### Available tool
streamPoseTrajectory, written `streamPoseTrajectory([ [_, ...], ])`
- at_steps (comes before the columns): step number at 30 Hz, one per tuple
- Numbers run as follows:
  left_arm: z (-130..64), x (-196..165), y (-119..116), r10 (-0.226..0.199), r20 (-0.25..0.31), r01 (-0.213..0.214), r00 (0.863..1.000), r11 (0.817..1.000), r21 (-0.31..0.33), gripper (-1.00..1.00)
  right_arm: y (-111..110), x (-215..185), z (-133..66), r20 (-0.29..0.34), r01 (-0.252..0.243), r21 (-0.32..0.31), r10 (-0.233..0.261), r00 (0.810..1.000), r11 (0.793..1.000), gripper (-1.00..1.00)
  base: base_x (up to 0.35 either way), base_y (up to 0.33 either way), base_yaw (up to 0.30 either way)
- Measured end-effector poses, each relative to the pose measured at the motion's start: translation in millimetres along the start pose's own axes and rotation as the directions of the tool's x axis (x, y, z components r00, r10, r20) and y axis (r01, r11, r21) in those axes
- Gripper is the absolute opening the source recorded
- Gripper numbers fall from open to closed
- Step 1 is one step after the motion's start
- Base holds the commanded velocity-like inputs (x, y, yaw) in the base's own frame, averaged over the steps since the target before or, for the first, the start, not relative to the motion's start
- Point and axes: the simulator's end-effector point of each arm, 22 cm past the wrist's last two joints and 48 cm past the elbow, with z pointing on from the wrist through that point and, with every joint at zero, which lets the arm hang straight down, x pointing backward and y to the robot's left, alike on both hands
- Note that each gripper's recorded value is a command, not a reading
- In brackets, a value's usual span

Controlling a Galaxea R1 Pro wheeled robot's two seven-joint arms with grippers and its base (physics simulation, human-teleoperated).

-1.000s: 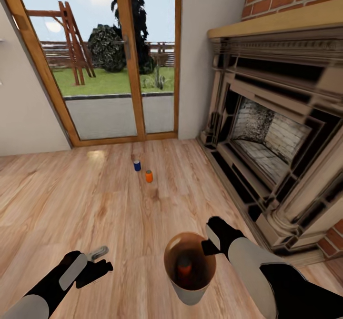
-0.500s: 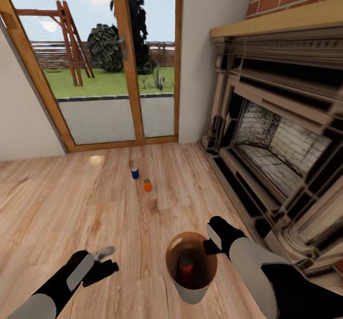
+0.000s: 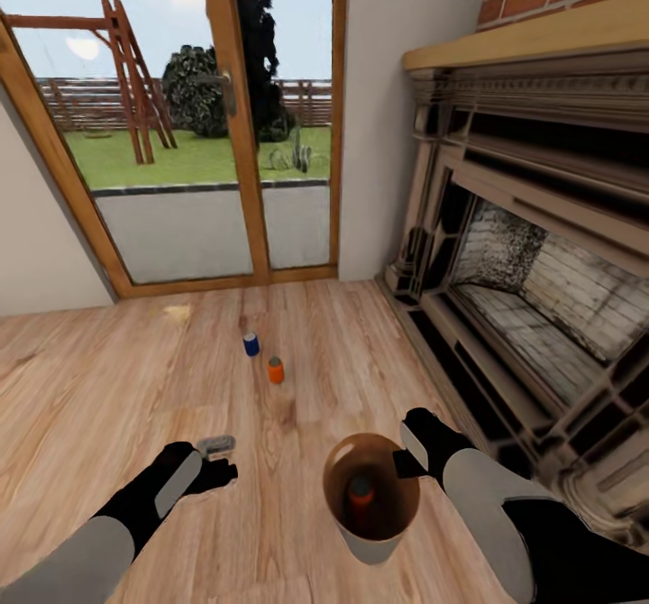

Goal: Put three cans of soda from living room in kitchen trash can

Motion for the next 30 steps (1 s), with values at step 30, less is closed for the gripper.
streamPoseTrajectory([
  [30,-20.3,-36,-71,0.094,0.028,-0.096,0.995,0.993,0.063,1.00,-11,-3,0.4,0.008,-0.001,0.019,0.001,1.000,1.000,-1.00,0.328,0.000,0.000],
])
